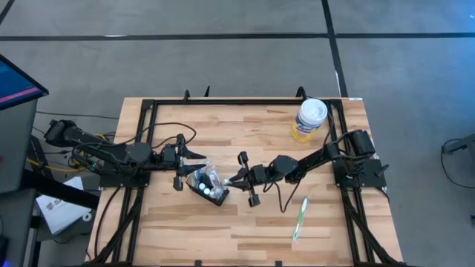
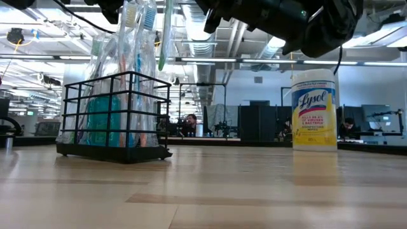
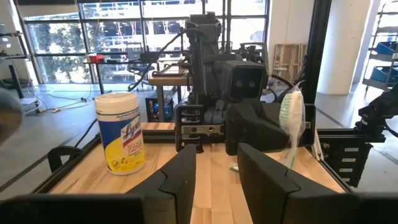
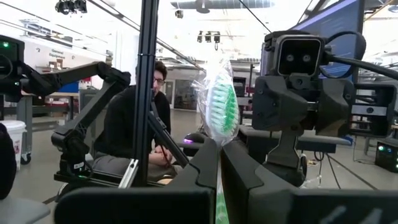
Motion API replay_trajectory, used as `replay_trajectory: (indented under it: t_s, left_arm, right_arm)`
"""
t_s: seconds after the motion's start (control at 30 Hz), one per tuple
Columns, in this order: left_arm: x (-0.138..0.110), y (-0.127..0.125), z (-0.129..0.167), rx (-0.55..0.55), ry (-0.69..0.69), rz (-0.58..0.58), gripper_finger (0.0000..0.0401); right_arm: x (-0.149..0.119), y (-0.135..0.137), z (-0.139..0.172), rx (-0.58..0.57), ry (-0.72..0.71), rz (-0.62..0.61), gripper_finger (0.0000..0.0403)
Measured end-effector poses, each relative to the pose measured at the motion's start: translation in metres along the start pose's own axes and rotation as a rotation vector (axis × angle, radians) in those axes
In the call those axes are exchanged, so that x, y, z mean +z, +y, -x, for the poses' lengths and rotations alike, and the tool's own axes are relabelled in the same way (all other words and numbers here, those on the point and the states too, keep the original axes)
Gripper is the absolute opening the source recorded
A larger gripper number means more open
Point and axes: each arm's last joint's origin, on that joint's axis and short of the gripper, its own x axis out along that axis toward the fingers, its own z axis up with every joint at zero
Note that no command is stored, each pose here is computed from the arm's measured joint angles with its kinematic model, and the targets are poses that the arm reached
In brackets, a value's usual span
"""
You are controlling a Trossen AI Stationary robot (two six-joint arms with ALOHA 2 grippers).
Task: Pick & Place toothbrushing station
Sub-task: Put the left green toothbrush into the left compartment of the wire organizer
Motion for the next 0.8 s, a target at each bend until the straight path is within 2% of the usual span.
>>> replay_trajectory:
  t_s: [0.37, 0.63, 0.8]
  left_arm:
    - [0.0, 0.0, 0.0, 0.0, 0.0, 0.0, 0.0112]
    - [0.0, 0.0, 0.0, 0.0, -0.001, 0.0, 0.0112]
    - [0.0, 0.0, 0.0, 0.0, 0.001, 0.0, 0.0112]
  right_arm:
    - [0.0, 0.001, 0.0, 0.002, -0.003, -0.001, 0.0]
    - [-0.026, -0.002, -0.009, 0.002, -0.011, -0.008, 0.0]
    - [-0.027, -0.01, -0.01, -0.004, 0.028, -0.017, 0.0002]
